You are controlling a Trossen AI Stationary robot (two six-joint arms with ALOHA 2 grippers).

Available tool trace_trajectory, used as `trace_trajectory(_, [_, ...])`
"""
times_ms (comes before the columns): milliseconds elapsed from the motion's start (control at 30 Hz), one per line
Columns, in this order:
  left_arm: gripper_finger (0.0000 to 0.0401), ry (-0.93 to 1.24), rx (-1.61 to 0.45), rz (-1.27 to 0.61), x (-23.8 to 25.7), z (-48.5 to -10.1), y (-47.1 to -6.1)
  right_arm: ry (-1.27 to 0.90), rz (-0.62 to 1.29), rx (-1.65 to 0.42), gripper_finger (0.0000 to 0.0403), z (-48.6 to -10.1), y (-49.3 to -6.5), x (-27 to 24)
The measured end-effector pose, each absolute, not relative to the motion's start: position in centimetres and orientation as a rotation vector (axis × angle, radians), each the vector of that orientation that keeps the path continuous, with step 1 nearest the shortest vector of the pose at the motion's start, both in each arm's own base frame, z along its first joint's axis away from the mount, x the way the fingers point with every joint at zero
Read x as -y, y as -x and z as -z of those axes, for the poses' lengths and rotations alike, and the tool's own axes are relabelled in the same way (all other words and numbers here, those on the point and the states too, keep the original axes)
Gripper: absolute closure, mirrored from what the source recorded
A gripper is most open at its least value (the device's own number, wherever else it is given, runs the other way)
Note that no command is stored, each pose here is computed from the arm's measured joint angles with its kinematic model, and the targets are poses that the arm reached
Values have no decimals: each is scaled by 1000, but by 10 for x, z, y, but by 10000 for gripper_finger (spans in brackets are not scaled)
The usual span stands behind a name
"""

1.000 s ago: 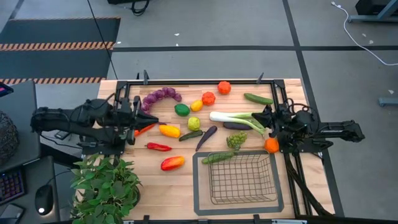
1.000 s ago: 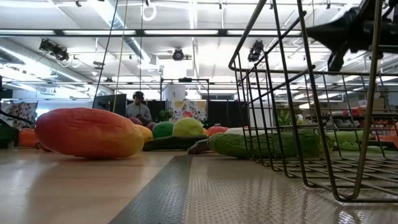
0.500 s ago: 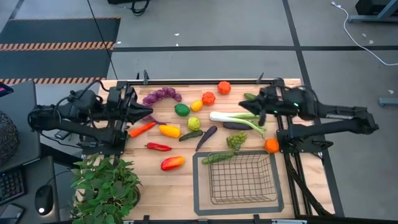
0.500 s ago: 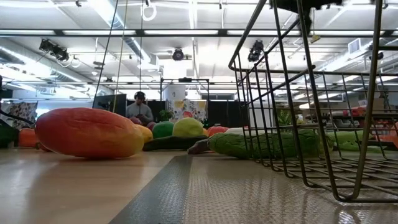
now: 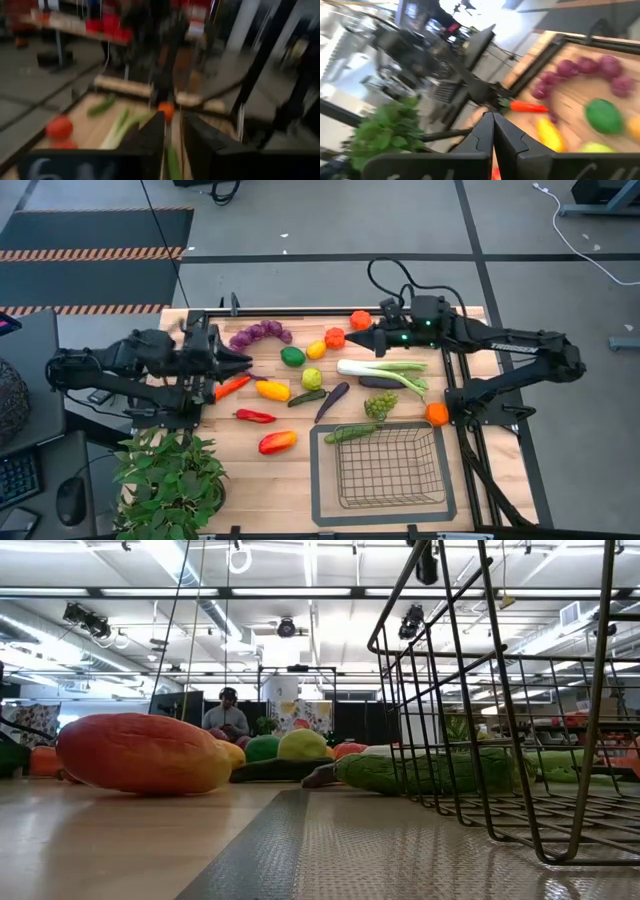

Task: Build produce basket
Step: Put the green chili pepper into the wire basket

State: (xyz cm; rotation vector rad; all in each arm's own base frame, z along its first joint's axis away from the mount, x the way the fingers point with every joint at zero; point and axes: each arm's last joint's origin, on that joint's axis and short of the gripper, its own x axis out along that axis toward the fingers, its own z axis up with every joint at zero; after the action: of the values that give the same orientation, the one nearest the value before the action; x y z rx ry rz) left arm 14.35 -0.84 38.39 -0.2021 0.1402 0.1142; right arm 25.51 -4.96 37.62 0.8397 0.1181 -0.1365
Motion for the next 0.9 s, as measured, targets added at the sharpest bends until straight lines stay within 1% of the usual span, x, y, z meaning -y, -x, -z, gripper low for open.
trace_trajectory(233, [197, 338, -349, -179, 8, -361, -154, -855, 62, -71, 389, -373, -275, 52])
trace_trajectory(300, [174, 361, -384, -192, 8, -357, -159, -901, 62, -74, 389, -370, -279, 53])
trace_trajectory(400, [152, 400, -438, -216, 9, -349, -165, -950, 70, -85, 389, -364, -286, 54])
trace_trajectory(533, [141, 491, -453, -245, 10, -344, -176, -952, 97, -113, 385, -351, -298, 61])
trace_trajectory(700, [146, 565, -321, -217, 11, -354, -188, -947, 135, -113, 378, -338, -310, 75])
trace_trajectory(833, [157, 583, -217, -186, 11, -364, -191, -773, 82, -47, 370, -341, -316, 77])
trace_trajectory(900, [163, 584, -200, -197, 10, -366, -191, -717, 59, -35, 363, -344, -314, 80])
